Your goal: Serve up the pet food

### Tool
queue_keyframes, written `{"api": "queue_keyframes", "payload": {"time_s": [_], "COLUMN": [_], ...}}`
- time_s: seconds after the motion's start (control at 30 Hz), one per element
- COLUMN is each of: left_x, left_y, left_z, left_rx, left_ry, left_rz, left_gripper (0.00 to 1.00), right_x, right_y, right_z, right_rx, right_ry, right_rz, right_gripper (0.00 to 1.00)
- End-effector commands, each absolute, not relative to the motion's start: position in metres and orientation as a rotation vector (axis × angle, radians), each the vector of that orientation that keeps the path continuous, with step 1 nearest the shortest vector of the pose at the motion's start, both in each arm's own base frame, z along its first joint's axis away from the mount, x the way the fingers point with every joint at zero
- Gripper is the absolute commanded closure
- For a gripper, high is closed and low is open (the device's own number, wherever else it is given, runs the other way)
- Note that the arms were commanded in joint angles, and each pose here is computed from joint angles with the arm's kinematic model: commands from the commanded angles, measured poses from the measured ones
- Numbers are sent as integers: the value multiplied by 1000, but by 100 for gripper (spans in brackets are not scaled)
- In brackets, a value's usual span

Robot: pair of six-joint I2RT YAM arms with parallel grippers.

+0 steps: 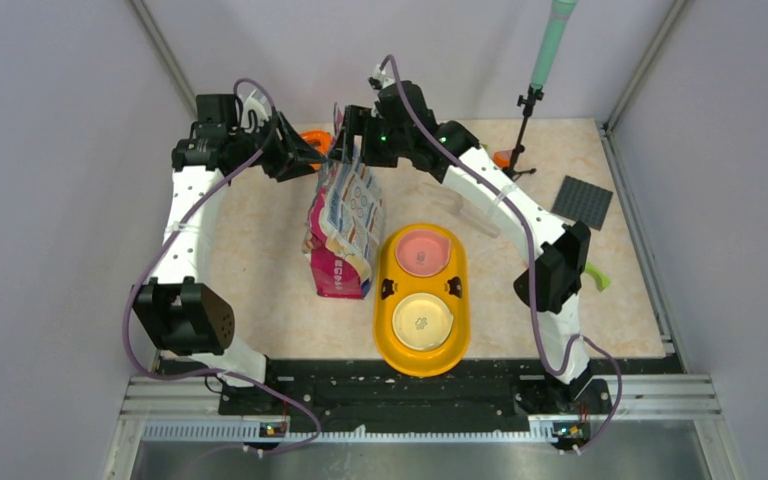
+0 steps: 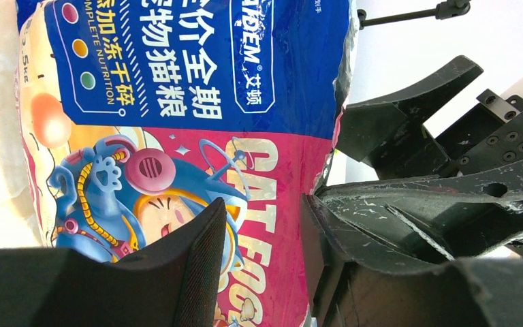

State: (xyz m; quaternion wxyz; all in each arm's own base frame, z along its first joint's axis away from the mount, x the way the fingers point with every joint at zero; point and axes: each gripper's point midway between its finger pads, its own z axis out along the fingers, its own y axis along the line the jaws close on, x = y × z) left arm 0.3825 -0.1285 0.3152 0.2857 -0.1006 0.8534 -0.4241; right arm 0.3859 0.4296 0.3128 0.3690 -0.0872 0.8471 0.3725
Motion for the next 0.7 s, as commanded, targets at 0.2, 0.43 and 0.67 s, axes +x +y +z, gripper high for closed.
{"api": "queue_keyframes", "payload": {"time_s": [0.2, 0.43, 0.67], "left_x": [385, 384, 377], "left_y": [-131, -132, -144], "left_z": [327, 334, 341], "left_rx": [-212, -192, -104], "left_ry": [2242, 2224, 2218], "left_rz": [-1133, -1142, -1132], "left_gripper": [52, 49, 24], "right_x": [386, 384, 383], "right_y": [423, 422, 420], "right_z": [320, 318, 327], "right_rx": [-217, -221, -222], "right_ry": [2139, 2142, 2125], "right_rz": [882, 885, 892], "right_gripper": [51, 100, 100]}}
